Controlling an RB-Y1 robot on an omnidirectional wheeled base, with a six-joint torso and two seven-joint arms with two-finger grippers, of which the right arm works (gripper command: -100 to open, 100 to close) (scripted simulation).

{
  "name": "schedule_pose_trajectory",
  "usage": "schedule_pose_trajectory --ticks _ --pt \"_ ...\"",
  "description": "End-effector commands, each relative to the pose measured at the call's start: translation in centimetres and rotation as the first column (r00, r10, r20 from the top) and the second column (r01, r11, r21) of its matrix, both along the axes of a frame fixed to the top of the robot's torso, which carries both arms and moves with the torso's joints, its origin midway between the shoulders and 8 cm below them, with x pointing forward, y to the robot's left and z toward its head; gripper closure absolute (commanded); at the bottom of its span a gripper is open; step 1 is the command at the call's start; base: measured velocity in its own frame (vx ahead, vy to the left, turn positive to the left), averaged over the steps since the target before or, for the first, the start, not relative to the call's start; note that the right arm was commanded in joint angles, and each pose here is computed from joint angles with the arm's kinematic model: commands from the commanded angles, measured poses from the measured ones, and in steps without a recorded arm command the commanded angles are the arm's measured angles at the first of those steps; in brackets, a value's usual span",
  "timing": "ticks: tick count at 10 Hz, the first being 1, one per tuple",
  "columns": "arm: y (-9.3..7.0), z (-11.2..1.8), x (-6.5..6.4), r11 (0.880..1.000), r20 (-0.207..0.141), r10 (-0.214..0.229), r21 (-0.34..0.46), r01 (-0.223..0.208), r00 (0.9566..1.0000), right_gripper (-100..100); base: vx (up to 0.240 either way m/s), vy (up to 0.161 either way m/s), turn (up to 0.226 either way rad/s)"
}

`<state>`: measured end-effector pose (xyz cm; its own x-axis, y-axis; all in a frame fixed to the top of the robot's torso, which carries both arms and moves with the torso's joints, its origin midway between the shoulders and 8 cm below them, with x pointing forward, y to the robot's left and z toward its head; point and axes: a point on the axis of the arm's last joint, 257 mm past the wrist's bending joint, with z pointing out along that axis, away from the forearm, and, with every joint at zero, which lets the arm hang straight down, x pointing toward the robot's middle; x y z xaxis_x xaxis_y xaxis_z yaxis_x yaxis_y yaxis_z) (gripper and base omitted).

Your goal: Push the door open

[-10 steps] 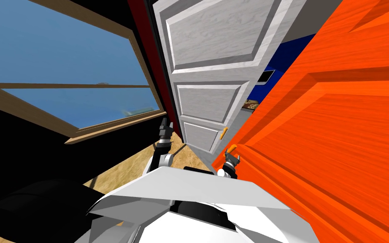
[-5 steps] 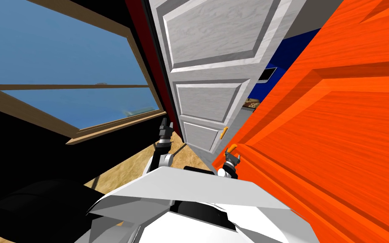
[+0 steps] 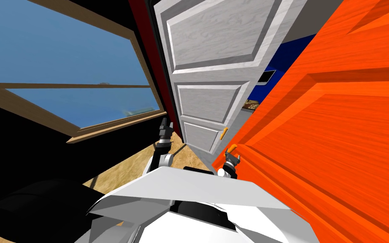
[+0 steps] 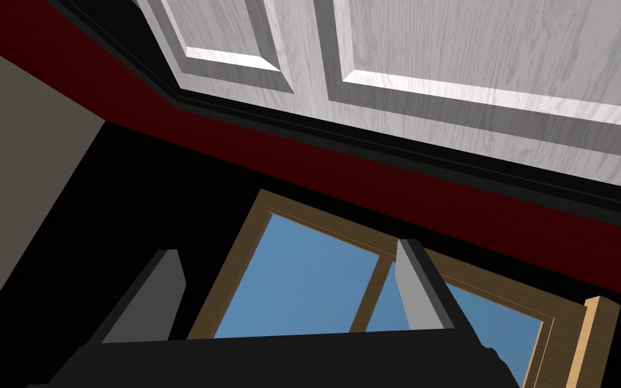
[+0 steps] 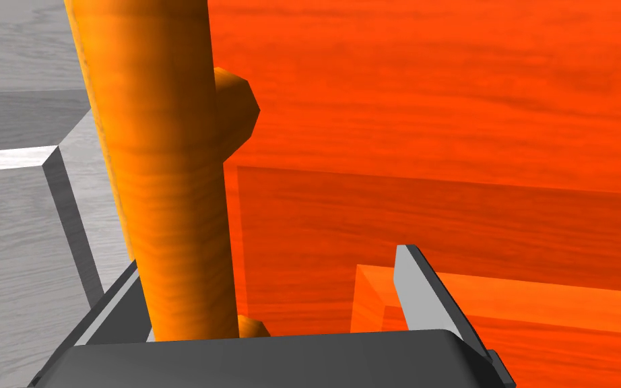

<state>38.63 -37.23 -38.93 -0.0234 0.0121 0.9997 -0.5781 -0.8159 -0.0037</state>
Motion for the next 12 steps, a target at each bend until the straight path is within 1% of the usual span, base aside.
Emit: schedule_pose_trajectory --ticks 1,2,5,6,12 --pt "-2.07 0.28 -0.73 0.999 -0.003 -0.034 -0.023 0.034 0.9994 100 0.011 -0.039 0.082" --pt "-2.49 0.33 -0.83 0.999 -0.004 -0.042 -0.028 0.042 0.9991 100 0.006 -0.039 0.041" --pt "-2.49 0.33 -0.83 0.999 -0.004 -0.042 -0.028 0.042 0.9991 100 0.006 -0.01 -0.01" --pt "-2.98 0.4 -0.95 0.998 -0.004 -0.051 -0.034 0.051 0.9987 100 0.005 -0.015 0.025" --pt "-2.98 0.4 -0.95 0.998 -0.004 -0.051 -0.034 0.051 0.9987 100 -0.004 -0.004 0.007"
